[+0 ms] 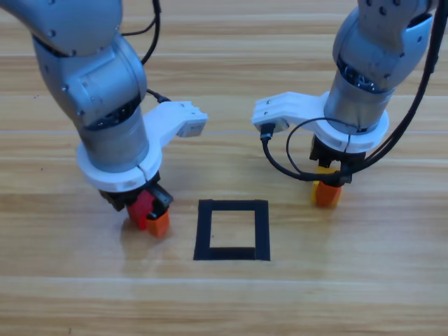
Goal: Stack the blocks in the rectangular block: red at the bottom, yellow in the middle, green on top
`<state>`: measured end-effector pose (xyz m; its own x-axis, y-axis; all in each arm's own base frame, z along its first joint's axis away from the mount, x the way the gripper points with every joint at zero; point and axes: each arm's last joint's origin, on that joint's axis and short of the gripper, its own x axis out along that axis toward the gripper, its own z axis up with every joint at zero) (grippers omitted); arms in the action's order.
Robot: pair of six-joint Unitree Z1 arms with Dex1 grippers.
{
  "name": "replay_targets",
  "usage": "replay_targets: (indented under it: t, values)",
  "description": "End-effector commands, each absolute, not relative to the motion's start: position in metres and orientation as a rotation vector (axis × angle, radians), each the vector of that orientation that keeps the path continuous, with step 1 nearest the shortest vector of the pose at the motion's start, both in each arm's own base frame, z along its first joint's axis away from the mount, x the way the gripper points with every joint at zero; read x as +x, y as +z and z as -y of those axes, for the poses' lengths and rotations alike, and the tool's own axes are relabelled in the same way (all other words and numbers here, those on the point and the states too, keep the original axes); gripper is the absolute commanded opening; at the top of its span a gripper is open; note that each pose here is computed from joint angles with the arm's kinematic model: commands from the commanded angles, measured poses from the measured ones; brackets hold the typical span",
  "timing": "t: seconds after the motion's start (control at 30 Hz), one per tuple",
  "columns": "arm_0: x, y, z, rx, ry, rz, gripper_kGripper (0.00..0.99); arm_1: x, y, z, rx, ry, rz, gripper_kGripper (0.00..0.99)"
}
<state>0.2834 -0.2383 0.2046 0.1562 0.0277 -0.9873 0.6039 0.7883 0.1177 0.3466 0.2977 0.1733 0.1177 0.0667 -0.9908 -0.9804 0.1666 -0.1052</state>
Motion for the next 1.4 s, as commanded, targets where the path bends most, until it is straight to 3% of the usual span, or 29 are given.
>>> replay_targets:
  t: [0.03, 0.13, 0.43, 0.8, 0.9, 1.07, 1.27, 1.33, 1.4]
  values:
    - [0.295, 0.192, 0.24, 0.596, -0.435, -1.385, 0.933, 0.356, 0.141, -0.295, -1.113, 1.033, -1.274, 0.391]
    - [0.296, 0.193, 0.241, 0.6, -0.445, -1.373, 0.933, 0.357, 0.142, -0.297, -1.073, 1.014, -1.304, 0.0]
    - [0.303, 0.188, 0.24, 0.599, -0.441, -1.375, 0.94, 0.334, 0.182, -0.281, -0.682, 0.837, -1.45, 0.0]
    - [0.308, 0.179, 0.232, 0.588, -0.432, -1.388, 0.896, 0.314, 0.216, -0.263, -0.539, 0.759, -1.437, 0.0]
    - [0.309, 0.174, 0.228, 0.58, -0.439, -1.391, 0.877, 0.303, 0.227, -0.258, -0.464, 0.759, -1.455, 0.0]
    - [0.311, 0.165, 0.225, 0.57, -0.444, -1.409, 0.844, 0.287, 0.247, -0.247, -0.307, 0.612, -1.477, 0.0]
    - [0.311, 0.161, 0.223, 0.557, -0.449, -1.415, 0.724, 0.251, 0.273, -0.249, -0.253, 0.381, -1.396, 0.0]
    - [0.311, 0.162, 0.224, 0.546, -0.459, -1.408, 0.588, 0.243, 0.275, -0.242, -0.196, 0.38, -1.36, 0.0]
    - [0.314, 0.162, 0.225, 0.539, -0.456, -1.405, 0.365, 0.239, 0.274, -0.237, -0.182, 0.393, -1.329, 0.0]
